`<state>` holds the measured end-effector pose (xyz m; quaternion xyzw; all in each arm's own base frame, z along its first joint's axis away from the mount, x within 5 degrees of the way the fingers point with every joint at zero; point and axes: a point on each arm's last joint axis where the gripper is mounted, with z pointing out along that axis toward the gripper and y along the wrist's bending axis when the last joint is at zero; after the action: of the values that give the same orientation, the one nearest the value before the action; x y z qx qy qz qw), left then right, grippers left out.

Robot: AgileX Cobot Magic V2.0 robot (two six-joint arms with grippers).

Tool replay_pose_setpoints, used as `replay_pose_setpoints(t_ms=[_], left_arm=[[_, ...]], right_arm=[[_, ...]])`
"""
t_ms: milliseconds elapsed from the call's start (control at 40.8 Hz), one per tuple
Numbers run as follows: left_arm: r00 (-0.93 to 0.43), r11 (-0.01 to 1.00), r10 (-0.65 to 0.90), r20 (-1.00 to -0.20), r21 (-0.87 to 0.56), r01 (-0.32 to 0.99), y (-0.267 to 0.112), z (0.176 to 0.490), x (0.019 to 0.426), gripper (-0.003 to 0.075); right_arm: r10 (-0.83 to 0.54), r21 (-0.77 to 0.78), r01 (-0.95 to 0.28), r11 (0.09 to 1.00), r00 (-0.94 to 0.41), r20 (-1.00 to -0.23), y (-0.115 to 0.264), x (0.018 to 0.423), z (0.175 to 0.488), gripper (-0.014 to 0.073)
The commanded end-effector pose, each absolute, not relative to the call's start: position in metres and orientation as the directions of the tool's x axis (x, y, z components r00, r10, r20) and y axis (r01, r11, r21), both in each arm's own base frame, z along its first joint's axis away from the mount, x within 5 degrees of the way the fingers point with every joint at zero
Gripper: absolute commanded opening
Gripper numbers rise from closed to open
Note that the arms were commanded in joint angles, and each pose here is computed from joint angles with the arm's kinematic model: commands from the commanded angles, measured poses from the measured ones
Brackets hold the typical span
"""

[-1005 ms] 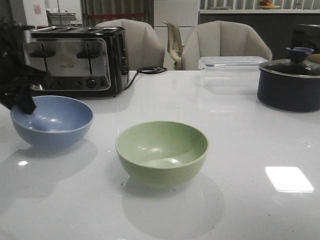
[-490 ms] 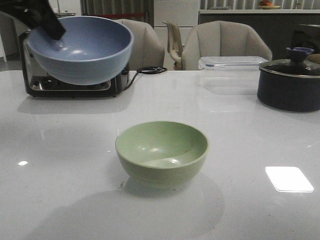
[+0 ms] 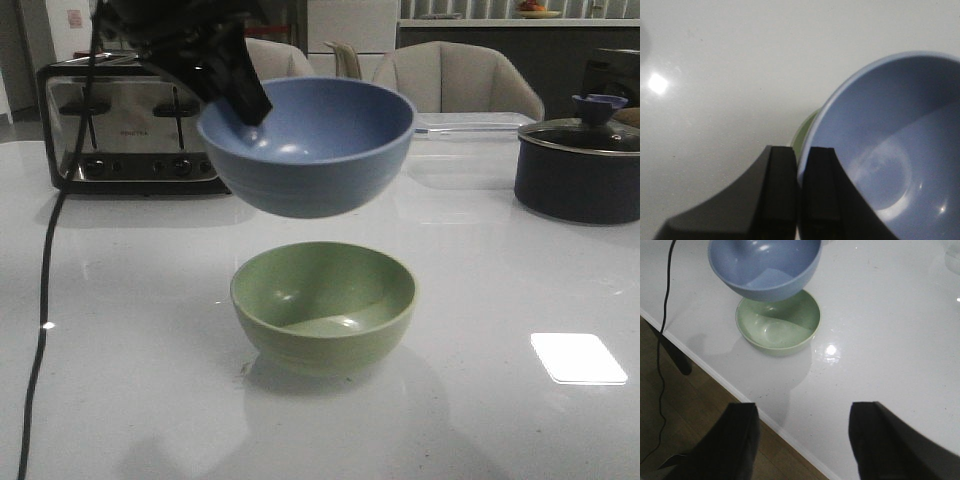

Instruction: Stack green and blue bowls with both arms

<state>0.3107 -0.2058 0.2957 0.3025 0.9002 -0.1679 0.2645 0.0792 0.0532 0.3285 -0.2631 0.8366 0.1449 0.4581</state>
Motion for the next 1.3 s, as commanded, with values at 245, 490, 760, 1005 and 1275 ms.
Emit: replay_pose_setpoints(t_ms=[245, 490, 760, 1005, 1275], left_arm=[[-0.723, 0.768, 0.414, -0.553, -0.214, 0.603, -0.225, 0.268, 0.33, 0.0098], [-0.733, 0.775, 0.41, -0.543, -0.215, 0.594, -0.228, 0.255, 0.336, 0.0136], [-0.733, 0.768, 0.42, -0.535, -0.22, 0.601, -0.227, 0.261, 0.333, 0.0494], [-0.663, 0.748, 0.396, -0.635, -0.195, 0.634, -0.214, 0.317, 0.31, 0.049], [-0.554, 0.715, 0.403, -0.728, -0.127, 0.687, -0.174, 0.359, 0.245, 0.049]], right_arm=[[-0.269, -0.014, -0.569, 0.822, -0.366, -0.891, 0.054, 0.082, 0.343, 0.0495], [-0.269, -0.014, -0.569, 0.822, -0.366, -0.891, 0.054, 0.082, 0.343, 0.0495], [-0.269, -0.014, -0.569, 0.822, -0.366, -0.891, 0.054, 0.082, 0.343, 0.0495], [-0.269, -0.014, -0.569, 0.822, -0.366, -0.891, 0.054, 0.082, 0.343, 0.0495], [-0.269, -0.014, -0.569, 0.822, -0.366, -0.891, 0.054, 0.082, 0.343, 0.0495]])
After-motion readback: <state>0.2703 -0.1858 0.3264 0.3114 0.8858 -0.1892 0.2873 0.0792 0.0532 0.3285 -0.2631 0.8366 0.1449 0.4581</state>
